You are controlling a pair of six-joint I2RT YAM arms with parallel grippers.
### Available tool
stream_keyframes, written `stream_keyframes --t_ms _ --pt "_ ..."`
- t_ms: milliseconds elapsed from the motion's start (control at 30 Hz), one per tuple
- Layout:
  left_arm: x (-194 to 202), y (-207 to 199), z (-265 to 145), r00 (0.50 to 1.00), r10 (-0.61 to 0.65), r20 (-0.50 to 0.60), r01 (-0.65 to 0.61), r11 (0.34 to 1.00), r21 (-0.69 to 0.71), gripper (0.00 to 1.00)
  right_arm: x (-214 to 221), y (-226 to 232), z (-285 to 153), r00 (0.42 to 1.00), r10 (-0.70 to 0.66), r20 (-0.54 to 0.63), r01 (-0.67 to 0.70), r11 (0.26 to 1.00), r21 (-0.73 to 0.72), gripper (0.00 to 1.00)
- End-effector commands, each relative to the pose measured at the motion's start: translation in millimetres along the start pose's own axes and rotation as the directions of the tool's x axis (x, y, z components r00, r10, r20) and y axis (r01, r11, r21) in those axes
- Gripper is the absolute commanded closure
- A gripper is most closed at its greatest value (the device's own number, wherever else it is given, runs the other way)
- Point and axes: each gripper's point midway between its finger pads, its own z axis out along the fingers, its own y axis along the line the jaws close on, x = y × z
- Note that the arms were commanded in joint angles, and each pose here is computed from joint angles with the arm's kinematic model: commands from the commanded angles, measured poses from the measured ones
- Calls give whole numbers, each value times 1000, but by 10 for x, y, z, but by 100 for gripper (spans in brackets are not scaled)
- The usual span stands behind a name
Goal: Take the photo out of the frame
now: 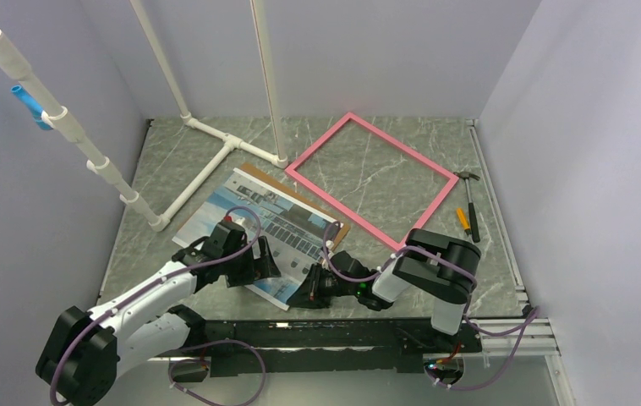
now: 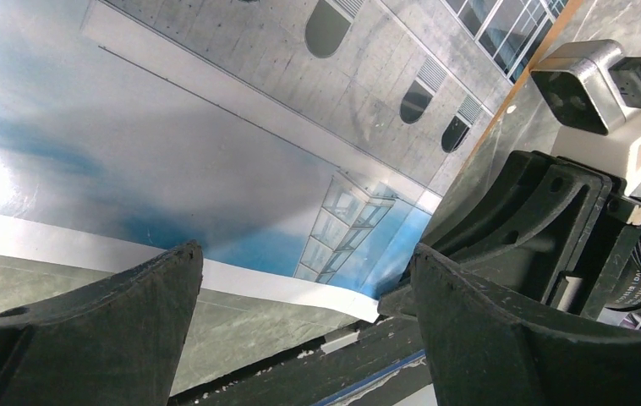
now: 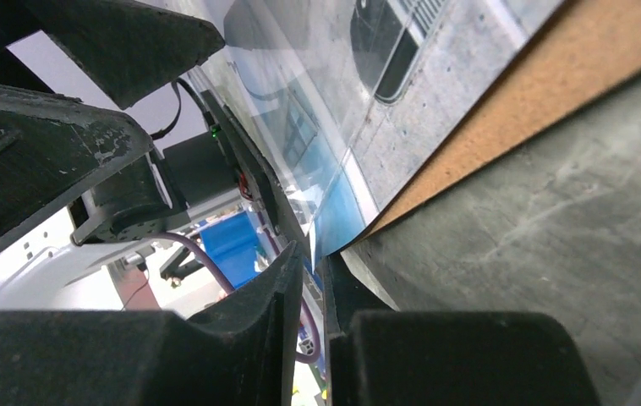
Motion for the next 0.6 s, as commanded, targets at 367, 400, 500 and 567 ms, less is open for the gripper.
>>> stream_keyframes --t_ms 367,400,500,567 --pt "116 78 6 1000 -15 -27 14 1000 -12 4 -93 183 58 999 41 33 -38 995 -92 91" --pt "113 70 1 1000 -15 -26 15 1000 -9 5 -97 175 58 998 55 35 -51 994 -95 93" --pt "98 49 -19 1000 -14 -21 13 1000 -4 4 -99 177 53 996 86 33 -81 991 -111 94" --pt "79 39 -38 1000 -11 -15 11 1000 -4 5 -100 174 53 994 100 32 -96 989 -113 94"
